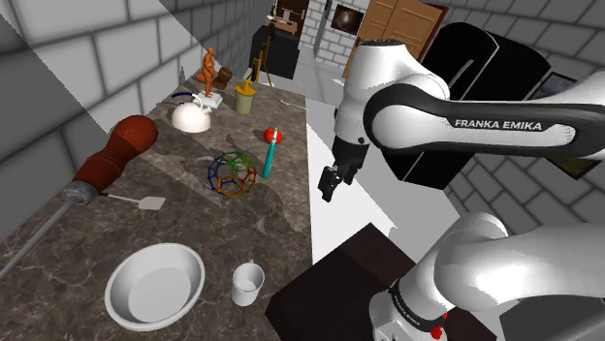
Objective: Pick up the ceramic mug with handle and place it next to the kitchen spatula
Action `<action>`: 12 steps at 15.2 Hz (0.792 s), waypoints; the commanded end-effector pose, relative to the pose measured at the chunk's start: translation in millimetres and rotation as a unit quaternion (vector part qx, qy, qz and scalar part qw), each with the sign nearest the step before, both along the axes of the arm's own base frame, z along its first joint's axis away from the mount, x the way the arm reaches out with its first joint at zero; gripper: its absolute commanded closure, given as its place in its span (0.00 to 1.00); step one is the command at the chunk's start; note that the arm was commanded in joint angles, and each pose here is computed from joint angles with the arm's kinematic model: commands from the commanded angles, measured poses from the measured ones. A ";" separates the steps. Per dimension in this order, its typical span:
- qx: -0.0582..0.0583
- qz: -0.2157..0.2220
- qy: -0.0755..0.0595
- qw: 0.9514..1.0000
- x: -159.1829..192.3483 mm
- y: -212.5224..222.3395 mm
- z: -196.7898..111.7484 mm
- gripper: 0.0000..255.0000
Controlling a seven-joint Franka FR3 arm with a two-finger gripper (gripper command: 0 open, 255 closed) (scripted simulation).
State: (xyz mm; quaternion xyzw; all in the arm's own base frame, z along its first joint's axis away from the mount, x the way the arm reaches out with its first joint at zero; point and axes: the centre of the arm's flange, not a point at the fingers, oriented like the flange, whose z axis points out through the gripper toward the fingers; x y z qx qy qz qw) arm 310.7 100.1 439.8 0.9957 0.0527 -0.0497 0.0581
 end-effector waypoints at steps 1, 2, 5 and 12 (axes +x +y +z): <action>0.002 -0.003 -0.003 1.000 -0.4 13.6 -21.3 0.00; 0.003 -0.004 -0.003 1.000 0.3 21.4 -31.6 0.00; 0.005 -0.007 -0.006 1.000 2.8 45.0 -62.5 0.00; 0.010 -0.015 -0.012 1.000 9.7 100.5 -134.2 0.00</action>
